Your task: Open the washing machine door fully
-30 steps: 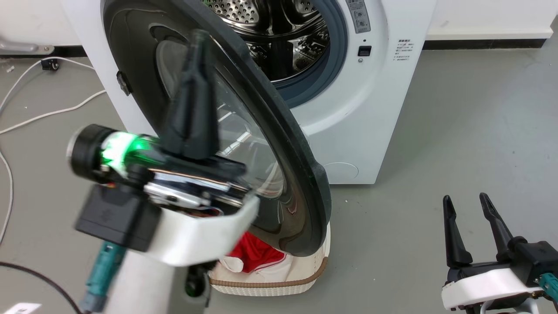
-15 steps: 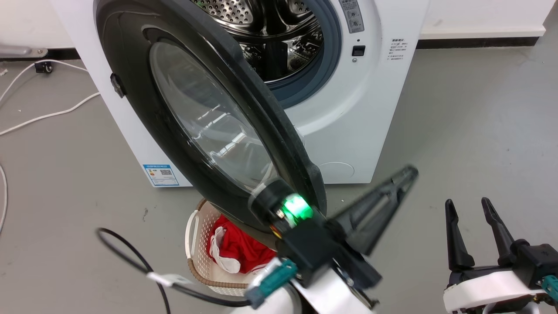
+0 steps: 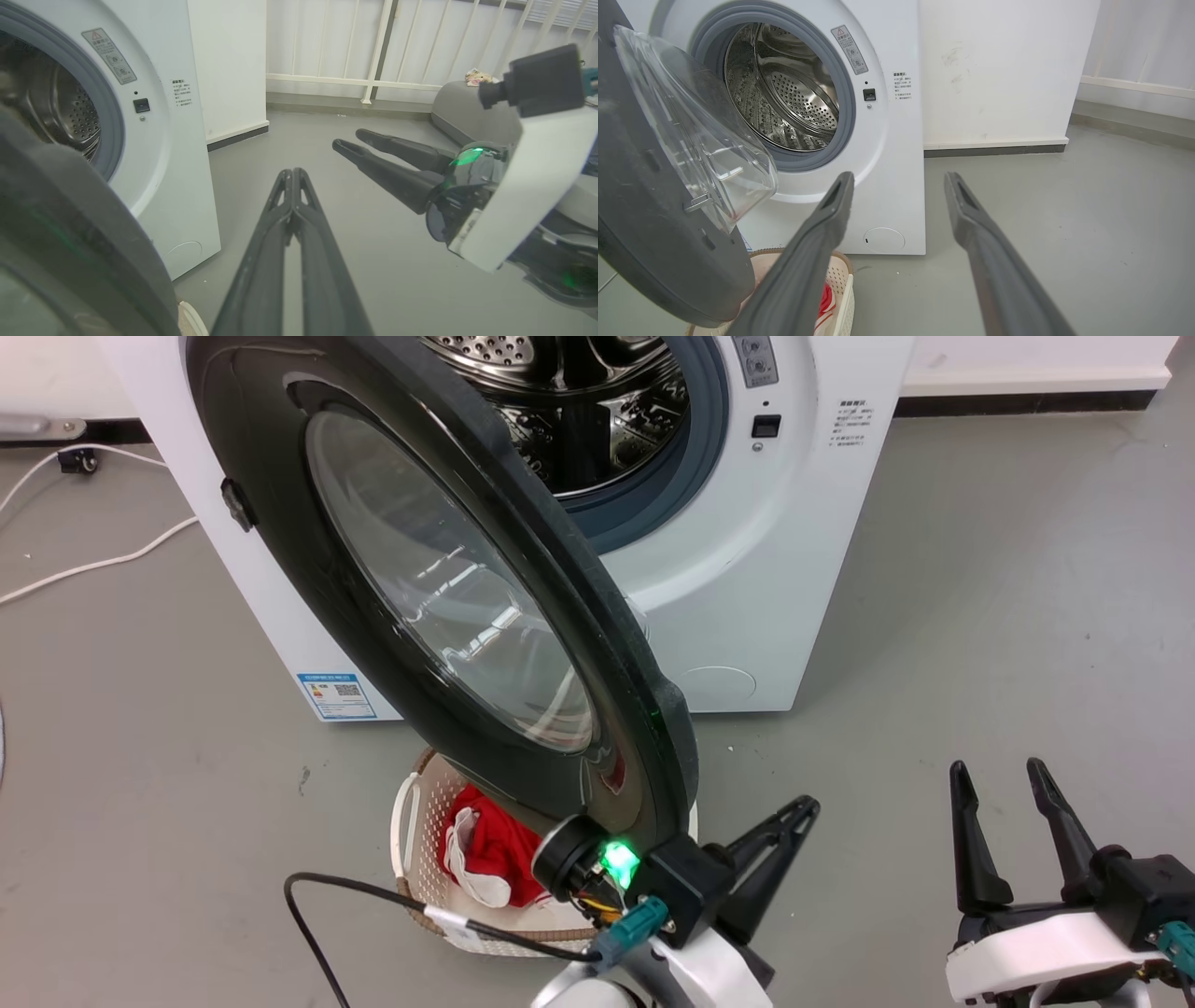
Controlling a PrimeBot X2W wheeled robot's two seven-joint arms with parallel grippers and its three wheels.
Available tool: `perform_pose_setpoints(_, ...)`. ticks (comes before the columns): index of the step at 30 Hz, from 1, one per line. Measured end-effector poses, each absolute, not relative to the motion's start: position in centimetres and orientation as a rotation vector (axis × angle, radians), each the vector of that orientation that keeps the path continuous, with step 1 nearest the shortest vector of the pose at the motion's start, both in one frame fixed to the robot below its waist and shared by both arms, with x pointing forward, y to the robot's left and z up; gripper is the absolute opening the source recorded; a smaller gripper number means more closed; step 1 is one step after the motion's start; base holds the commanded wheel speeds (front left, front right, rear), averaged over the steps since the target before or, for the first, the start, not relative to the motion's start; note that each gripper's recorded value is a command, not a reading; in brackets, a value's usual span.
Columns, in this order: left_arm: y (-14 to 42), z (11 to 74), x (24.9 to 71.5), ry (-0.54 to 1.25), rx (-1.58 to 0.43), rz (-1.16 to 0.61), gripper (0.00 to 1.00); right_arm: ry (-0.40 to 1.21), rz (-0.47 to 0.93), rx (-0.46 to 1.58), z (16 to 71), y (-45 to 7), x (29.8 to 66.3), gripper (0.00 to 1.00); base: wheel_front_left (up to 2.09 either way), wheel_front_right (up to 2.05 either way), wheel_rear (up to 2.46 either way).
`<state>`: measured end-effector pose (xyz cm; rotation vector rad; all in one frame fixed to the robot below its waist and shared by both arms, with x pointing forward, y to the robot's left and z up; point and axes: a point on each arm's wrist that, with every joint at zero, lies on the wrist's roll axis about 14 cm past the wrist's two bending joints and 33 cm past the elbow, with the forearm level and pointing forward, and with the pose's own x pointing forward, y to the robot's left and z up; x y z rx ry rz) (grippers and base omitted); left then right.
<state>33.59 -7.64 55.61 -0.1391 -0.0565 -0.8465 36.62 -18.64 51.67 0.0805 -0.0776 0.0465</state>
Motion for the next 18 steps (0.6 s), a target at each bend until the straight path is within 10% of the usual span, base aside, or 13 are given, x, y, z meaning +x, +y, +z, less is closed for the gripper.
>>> perform_pose_setpoints(18,-5.8,54.6,38.9,-0.048,-0.15,-0.701,0.0,-0.046,0.022,0.091,50.6,-19.3,36.4,1.0,0.0,0.0,0.0)
